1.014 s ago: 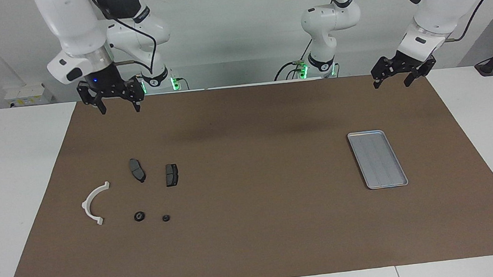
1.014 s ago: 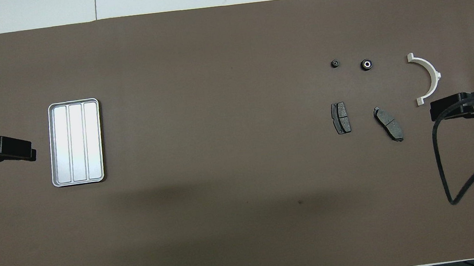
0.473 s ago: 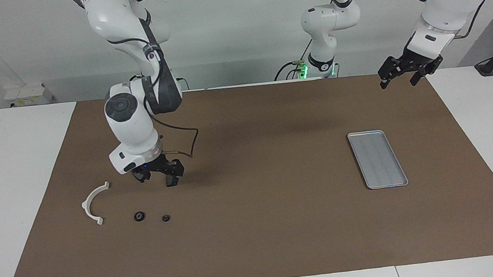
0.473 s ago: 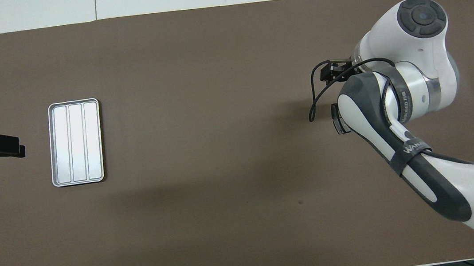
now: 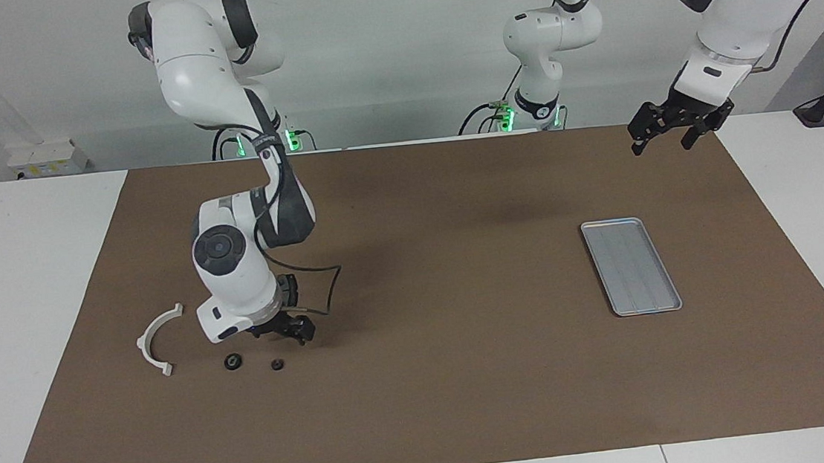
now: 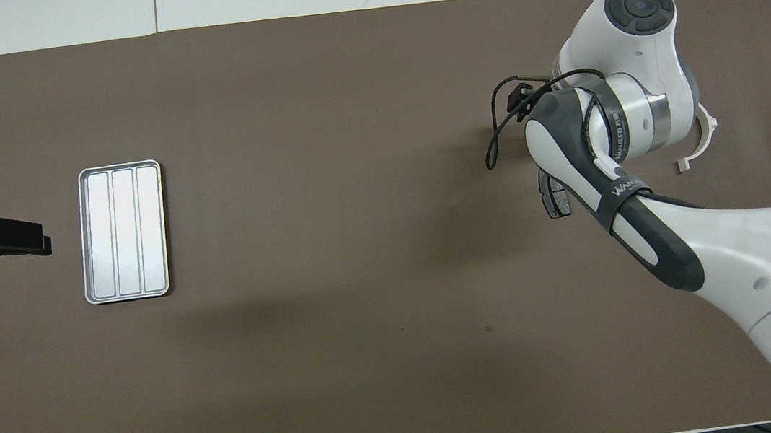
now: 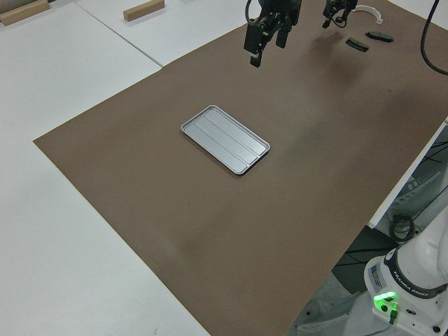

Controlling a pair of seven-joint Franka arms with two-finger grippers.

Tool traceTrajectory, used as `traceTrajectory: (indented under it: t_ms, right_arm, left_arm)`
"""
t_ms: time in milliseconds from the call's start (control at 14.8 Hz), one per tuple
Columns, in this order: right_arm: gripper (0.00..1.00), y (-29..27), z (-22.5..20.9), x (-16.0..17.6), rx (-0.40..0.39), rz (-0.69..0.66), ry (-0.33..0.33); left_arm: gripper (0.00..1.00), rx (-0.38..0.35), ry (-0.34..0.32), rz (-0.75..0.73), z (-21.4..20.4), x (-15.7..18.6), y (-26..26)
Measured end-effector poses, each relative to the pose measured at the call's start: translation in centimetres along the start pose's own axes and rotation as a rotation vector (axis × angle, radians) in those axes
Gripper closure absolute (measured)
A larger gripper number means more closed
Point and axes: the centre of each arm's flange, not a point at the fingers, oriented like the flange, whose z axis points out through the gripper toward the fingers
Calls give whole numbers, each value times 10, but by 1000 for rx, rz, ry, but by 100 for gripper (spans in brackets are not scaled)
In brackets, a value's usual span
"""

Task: Pick bearing gear from pile to tray
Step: 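Reach the right gripper to the small black bearing and grasp it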

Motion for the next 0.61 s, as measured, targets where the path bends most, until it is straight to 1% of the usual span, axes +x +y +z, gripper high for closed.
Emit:
traceTrajectory:
  t_ms: [135, 203, 338, 473, 608]
  right_arm:
    - [0, 2, 15, 10, -13, 3, -2]
    - [0, 1, 18, 13, -14, 4, -1]
    - [0, 2, 19, 17, -13, 7, 3]
    - [2, 5, 16, 20, -16, 10, 10]
    - [0, 12, 17, 23, -23, 17, 13]
  left_arm:
    - [0, 0, 9, -11, 1, -1, 0]
    - [2, 0, 12, -19, 2, -1, 0]
    - [0, 1, 12, -27, 5, -2, 0]
    - [1, 1, 3, -30, 10, -5, 0]
    - [0, 2, -4, -30, 13, -9, 0]
